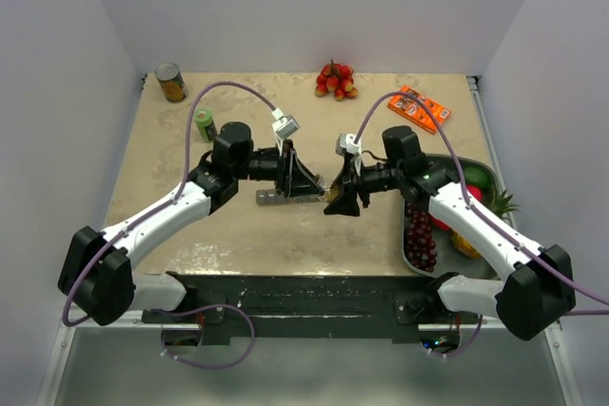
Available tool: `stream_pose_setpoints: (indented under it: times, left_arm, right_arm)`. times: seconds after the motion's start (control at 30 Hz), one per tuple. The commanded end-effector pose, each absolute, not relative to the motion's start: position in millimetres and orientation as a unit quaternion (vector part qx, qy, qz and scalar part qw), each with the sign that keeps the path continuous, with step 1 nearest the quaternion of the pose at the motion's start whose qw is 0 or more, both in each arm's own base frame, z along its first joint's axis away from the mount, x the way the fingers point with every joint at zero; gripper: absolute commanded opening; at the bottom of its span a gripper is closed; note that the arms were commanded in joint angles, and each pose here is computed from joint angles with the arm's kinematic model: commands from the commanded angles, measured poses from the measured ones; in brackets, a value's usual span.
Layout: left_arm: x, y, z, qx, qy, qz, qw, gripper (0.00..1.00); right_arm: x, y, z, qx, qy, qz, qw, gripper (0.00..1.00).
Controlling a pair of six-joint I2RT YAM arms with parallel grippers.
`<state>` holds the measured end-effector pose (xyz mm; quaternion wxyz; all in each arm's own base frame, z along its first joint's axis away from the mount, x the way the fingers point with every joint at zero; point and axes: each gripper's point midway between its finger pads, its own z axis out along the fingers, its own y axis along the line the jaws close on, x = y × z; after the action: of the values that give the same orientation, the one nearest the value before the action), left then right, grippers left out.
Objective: Sort the pills into containers
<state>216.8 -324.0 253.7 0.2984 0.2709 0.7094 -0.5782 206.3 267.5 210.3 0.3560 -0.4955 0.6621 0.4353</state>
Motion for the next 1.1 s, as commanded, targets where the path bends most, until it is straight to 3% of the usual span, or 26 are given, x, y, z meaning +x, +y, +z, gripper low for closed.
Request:
stream_pose_setpoints:
  times: [0.0, 0.03, 0.07, 0.37, 0.43, 0.57, 0.7, 1.07]
  left_arm:
    - [152.7, -326.5, 277.2, 0.541, 0.477, -0.58, 0.38, 0.18]
    - [151.0, -324.3, 275.7, 0.556, 0.459, -0.565, 0.402, 0.33]
    - [155.9, -325.4, 276.0, 0.567, 0.443, -0.546, 0.429, 0.38]
    - [183.5, -333.5, 292.1, 0.532, 0.442, -0.517, 0.504, 0.74]
    - [183.8, -328.5, 302.3, 0.523, 0.441, -0.506, 0.525, 0.98]
    - [174.6, -315.7, 320.2, 0.499, 0.447, -0.512, 0.539, 0.99]
    - [183.1, -299.0, 332.6, 0.423, 0.51, -0.519, 0.541, 0.99]
    - [218.5, -287.1, 298.8, 0.157, 0.709, -0.575, 0.376, 0.96]
  right_arm:
    - [143.0, 288.7, 260.8, -0.498, 0.527, 0.633, 0.273, 0.0]
    - [137.4, 287.8, 261.5, -0.495, 0.522, 0.646, 0.256, 0.0]
    - [136.3, 287.1, 258.5, -0.484, 0.53, 0.652, 0.244, 0.0]
    - [136.5, 287.1, 258.2, -0.491, 0.529, 0.646, 0.248, 0.0]
    - [140.1, 288.0, 259.1, -0.501, 0.525, 0.634, 0.269, 0.0]
    - [151.5, 287.0, 252.1, -0.509, 0.549, 0.592, 0.299, 0.0]
    - [165.6, 283.4, 247.4, -0.537, 0.562, 0.532, 0.336, 0.0]
    - [212.4, 264.6, 246.9, -0.576, 0.602, 0.356, 0.423, 0.0]
